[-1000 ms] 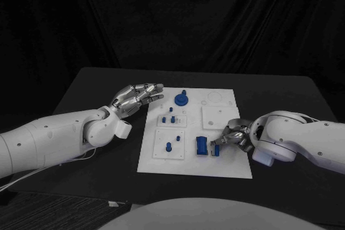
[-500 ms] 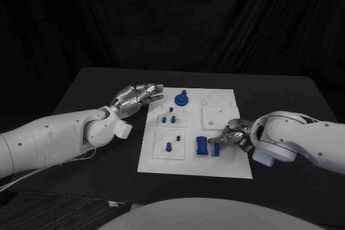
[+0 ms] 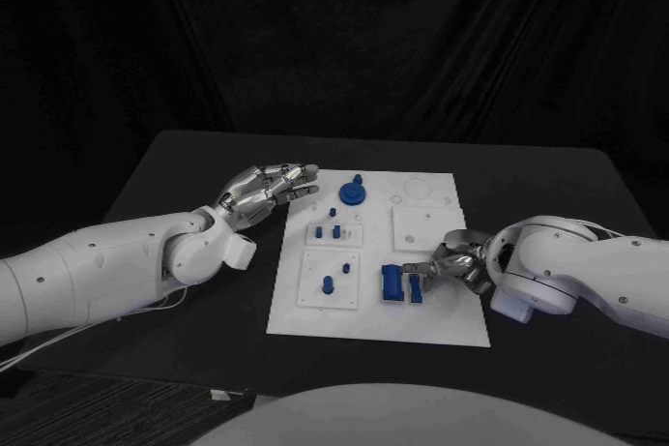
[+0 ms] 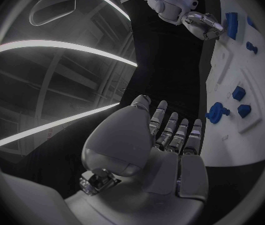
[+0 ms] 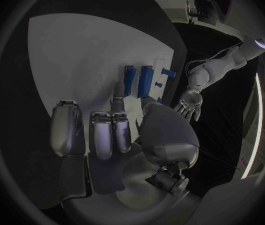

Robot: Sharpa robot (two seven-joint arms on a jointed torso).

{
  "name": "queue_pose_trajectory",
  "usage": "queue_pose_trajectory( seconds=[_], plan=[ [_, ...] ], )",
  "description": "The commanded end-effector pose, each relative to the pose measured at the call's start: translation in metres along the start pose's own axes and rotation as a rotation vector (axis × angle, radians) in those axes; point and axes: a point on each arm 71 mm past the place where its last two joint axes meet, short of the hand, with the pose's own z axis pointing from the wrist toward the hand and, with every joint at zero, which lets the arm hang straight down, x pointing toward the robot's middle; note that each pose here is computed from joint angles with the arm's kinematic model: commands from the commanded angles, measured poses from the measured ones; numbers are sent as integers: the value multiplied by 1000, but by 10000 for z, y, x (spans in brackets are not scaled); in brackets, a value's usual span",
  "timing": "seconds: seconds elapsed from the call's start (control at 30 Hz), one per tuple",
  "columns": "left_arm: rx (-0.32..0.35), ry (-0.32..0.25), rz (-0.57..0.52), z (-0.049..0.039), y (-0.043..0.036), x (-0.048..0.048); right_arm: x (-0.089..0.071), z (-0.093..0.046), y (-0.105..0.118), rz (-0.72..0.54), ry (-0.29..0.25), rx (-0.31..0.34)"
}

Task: Assemble the parts on the task board

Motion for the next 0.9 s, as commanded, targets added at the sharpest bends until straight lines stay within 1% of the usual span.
queue_pose_trajectory(
  seconds=[0.03, 0.27, 0.4, 0.5, 0.6, 0.67, 0.77, 0.9],
  plan=[
    [8, 12, -16, 8, 3, 20, -2, -6, -15, 10, -20, 13],
    [9, 11, -17, 2, 5, 20, -16, -24, -35, 23, -37, 11],
    [10, 9, -15, -5, 3, 14, -35, -50, -51, 40, -58, -9],
    [10, 8, -15, -8, 2, 12, -47, -86, -60, 56, -70, -42],
    [10, 8, -15, -8, 3, 12, -46, -132, -41, 63, -79, -103],
    [10, 8, -15, -7, 3, 12, -43, -172, -17, 23, -97, -147],
    [10, 9, -16, -6, 4, 13, -40, -231, 18, -118, -142, -203],
    [10, 9, -16, -8, 4, 12, -34, -279, 28, -267, -180, -232]
  ],
)
